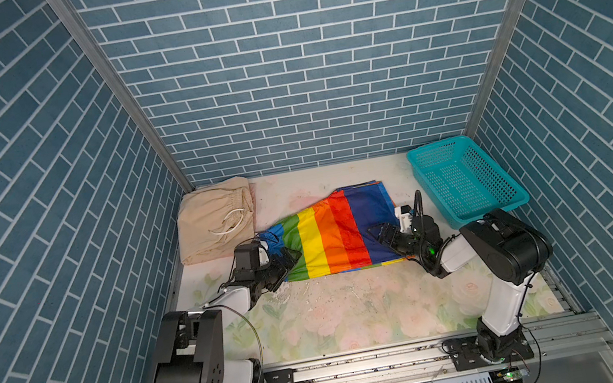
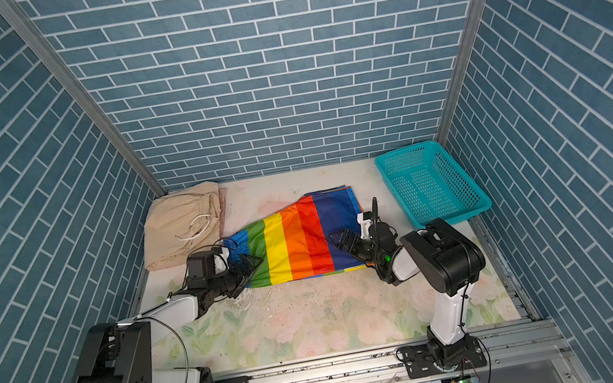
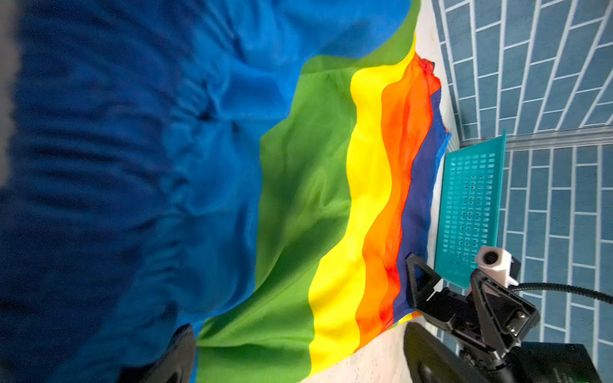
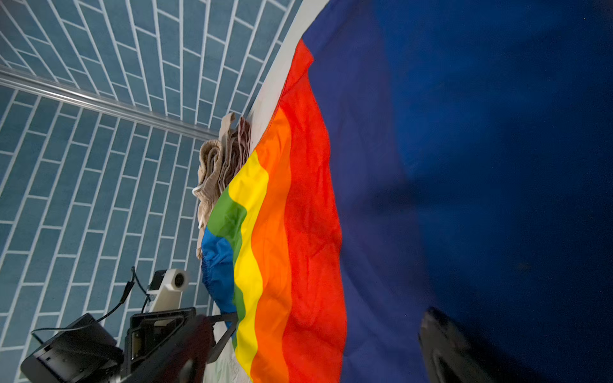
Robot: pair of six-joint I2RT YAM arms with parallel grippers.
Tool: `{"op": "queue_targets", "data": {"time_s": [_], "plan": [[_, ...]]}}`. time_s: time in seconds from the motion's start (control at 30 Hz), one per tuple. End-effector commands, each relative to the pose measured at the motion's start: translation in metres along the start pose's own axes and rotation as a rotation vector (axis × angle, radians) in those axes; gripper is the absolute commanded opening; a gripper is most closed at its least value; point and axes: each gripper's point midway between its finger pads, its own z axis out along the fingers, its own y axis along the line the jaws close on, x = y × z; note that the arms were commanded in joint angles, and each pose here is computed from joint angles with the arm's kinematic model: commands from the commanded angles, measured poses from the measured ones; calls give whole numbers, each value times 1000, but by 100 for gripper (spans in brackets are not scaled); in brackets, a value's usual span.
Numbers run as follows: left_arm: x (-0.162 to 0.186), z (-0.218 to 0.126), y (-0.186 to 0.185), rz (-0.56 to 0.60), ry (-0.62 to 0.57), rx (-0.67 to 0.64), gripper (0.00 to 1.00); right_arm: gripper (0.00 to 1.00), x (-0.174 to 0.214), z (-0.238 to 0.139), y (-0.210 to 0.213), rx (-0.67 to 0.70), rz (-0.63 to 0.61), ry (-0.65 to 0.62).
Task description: Fold and stack the shorts
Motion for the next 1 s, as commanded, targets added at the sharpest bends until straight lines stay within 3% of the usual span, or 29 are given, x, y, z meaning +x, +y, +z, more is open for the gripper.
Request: {"op": "queue_targets", "data": {"time_s": [0.0, 0.1, 0.2, 0.3, 0.4, 0.67, 0.87, 0.97], "plan": [[7, -14, 0, 57, 25, -106, 100, 98, 25, -15, -43, 176, -33, 108], [-12, -41, -48, 142, -60, -67, 100, 98, 14, -16, -11, 158, -97, 109], [-33, -58, -86, 120, -127, 32, 100, 98, 3, -8, 33, 125, -178, 98], [-43, -40, -115, 48, -77, 166, 100, 99, -1, 10, 74, 67, -211, 85], [-57, -20, -124, -6, -76, 209, 99, 98, 4, 32, 97, 13, -190, 80], [-96, 30, -113, -35, -88, 146, 100, 98, 31, 98, 147, -149, -109, 125], [-124, 41, -79, -37, -199, 29, 100, 99, 37, 139, 147, -158, -16, 101], [-128, 54, -59, -50, -198, -14, 100, 98, 40, 155, 140, -141, 24, 103]]}}
